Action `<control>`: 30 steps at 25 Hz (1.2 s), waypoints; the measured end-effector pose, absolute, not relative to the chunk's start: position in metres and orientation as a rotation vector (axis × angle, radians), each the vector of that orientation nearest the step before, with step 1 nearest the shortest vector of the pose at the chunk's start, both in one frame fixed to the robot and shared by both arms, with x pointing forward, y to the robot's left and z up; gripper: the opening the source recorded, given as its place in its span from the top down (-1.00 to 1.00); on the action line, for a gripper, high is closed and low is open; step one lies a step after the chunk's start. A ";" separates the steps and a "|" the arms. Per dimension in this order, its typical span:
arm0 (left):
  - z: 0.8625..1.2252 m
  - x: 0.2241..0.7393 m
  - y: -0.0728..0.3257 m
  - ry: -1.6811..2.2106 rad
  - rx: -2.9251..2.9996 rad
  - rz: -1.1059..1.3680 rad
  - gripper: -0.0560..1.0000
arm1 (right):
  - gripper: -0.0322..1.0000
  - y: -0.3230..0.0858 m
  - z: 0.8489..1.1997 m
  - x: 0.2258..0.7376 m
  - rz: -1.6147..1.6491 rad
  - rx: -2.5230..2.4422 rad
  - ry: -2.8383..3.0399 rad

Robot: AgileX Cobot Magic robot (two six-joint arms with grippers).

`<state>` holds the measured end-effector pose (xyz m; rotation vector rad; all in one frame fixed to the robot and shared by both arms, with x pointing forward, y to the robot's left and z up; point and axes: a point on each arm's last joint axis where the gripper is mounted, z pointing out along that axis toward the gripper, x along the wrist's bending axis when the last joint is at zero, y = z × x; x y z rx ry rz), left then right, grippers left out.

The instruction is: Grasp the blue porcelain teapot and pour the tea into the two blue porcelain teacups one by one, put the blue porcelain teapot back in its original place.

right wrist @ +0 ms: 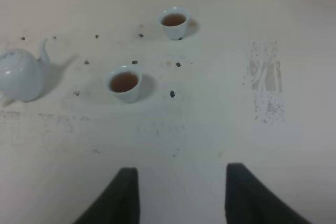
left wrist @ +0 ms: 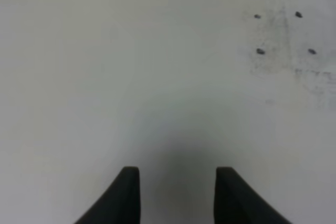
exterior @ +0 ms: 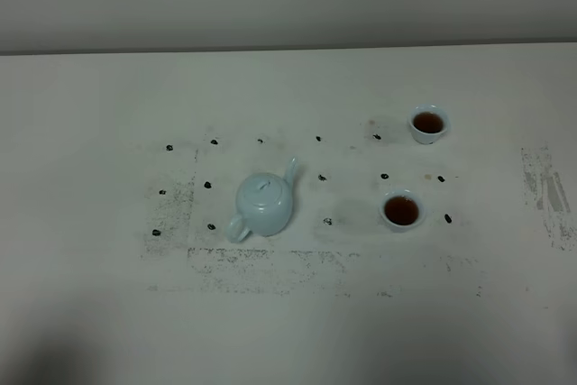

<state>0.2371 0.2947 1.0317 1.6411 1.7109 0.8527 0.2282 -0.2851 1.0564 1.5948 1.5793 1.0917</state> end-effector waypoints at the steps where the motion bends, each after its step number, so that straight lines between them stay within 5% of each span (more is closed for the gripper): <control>1: 1.032 0.235 0.295 1.687 1.645 0.857 0.20 | 0.15 -0.285 1.056 0.228 1.092 1.595 1.579; 30: 1.032 0.233 0.295 1.540 1.734 0.801 0.20 | 0.15 -0.285 1.056 0.228 1.092 1.596 1.579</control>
